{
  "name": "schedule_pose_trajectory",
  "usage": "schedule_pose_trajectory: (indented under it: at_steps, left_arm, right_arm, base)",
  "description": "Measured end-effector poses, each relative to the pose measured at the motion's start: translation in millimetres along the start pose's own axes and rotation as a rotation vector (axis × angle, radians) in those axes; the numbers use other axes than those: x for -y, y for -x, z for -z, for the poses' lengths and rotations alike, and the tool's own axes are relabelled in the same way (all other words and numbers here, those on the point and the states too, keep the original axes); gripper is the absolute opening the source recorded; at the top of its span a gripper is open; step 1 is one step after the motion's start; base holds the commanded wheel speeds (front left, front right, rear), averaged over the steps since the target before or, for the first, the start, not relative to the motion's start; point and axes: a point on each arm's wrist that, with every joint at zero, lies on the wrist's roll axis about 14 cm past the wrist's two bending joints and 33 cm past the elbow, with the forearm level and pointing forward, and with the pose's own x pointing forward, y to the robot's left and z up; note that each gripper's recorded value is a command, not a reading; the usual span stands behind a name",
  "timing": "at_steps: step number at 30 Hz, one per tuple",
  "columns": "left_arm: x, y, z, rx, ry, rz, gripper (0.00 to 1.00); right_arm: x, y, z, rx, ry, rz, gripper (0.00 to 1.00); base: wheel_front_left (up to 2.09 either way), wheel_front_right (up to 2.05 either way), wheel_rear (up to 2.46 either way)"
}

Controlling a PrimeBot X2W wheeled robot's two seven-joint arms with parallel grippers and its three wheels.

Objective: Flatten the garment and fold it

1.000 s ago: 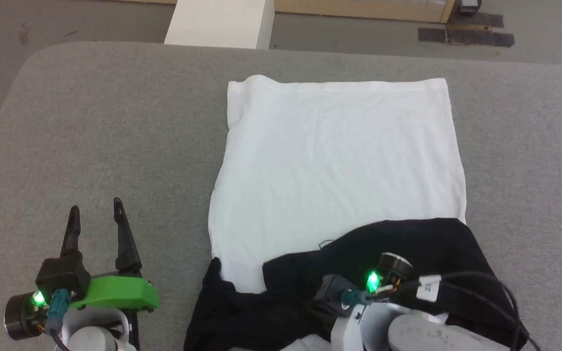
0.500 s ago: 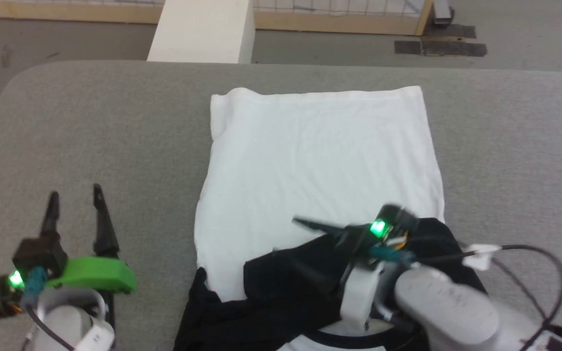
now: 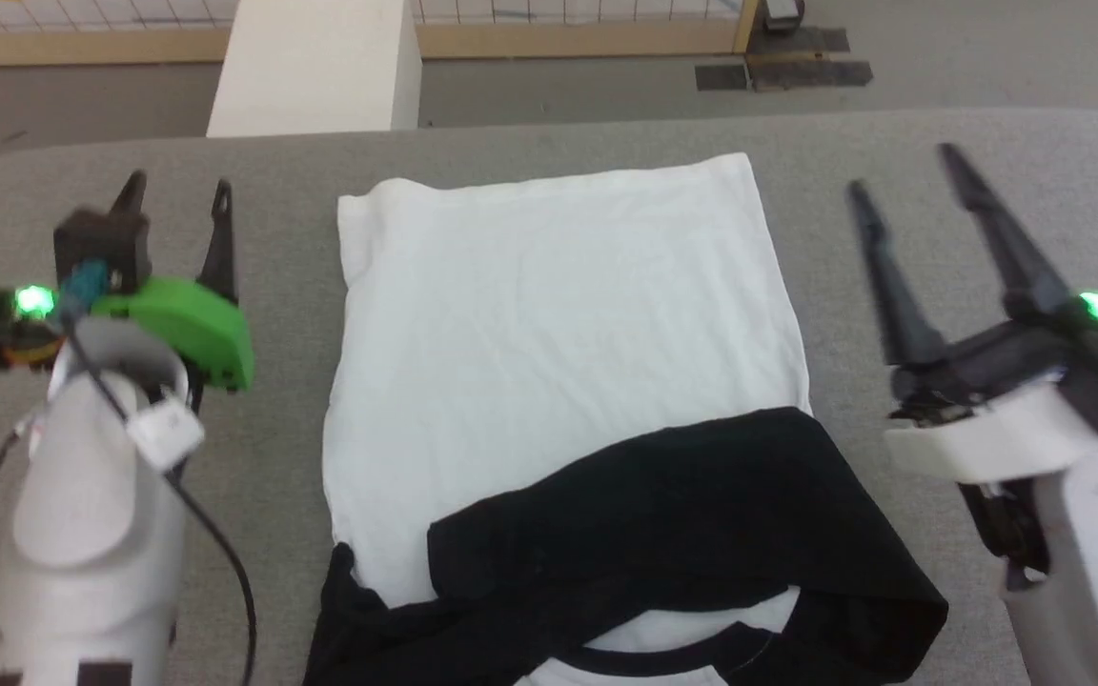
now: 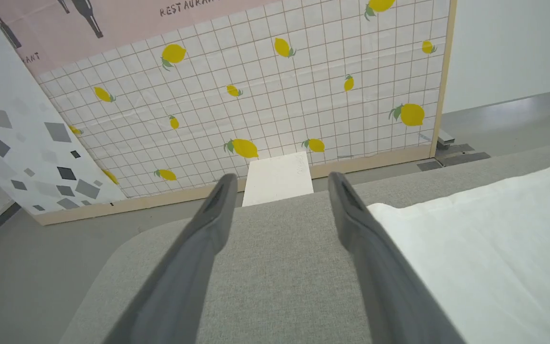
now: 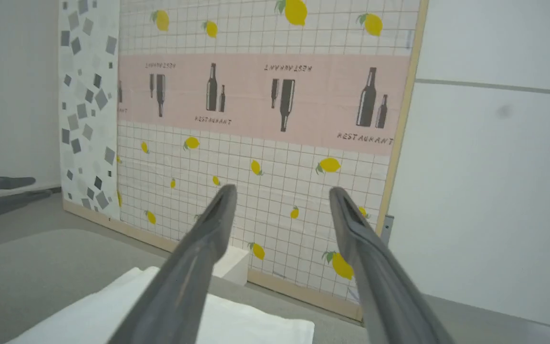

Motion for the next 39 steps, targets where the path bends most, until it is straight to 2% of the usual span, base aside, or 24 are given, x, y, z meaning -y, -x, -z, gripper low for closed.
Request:
schedule_pose_trajectory:
  at_steps: [5,8,10,23,31,34,35,36,39]
  left_arm:
    - [8.7,-39.5,9.5,-0.134,-0.02,0.059,1.0]
    - [13.8,-61.9,24.8,-0.263,-0.009,0.082,1.0]
    - [19.4,-73.9,37.1,-0.355,-0.059,0.119,1.0]
    - [51.0,-99.0,129.6,-0.9,-0.103,0.303,1.0]
    - [92.3,-96.1,173.6,-1.057,-0.143,0.445,1.0]
    - [93.5,-94.6,182.3,-1.104,-0.213,0.471,1.0]
    - [94.7,-94.1,184.2,-1.112,-0.22,0.481,0.75]
    - [95.7,-93.3,185.1,-1.118,-0.215,0.49,0.0]
    - [98.8,-92.2,181.3,-1.102,-0.194,0.51,0.0]
  right_arm:
    - [27.7,16.8,-5.3,0.036,-0.001,0.155,1.0]
    - [33.4,26.7,2.3,0.021,-0.01,0.206,1.0]
    - [34.3,31.7,12.5,-0.007,-0.013,0.216,1.0]
    - [51.4,45.7,69.2,-0.152,0.006,0.272,1.0]
    - [61.3,52.4,98.1,-0.23,0.034,0.284,1.0]
    - [62.1,55.5,105.2,-0.254,0.041,0.284,1.0]
    - [63.1,57.0,106.8,-0.261,0.044,0.285,1.0]
    - [64.0,58.3,107.9,-0.267,0.047,0.287,1.0]
    - [66.2,59.3,106.6,-0.269,0.061,0.286,1.0]
  base:
    - [0.0,0.0,0.0]
    - [0.0,0.0,0.0]
    - [0.0,0.0,0.0]
    - [0.0,0.0,0.0]
    - [0.0,0.0,0.0]
    - [0.0,0.0,0.0]
    - [0.0,0.0,0.0]
    - [0.0,0.0,0.0]
    - [0.0,0.0,0.0]
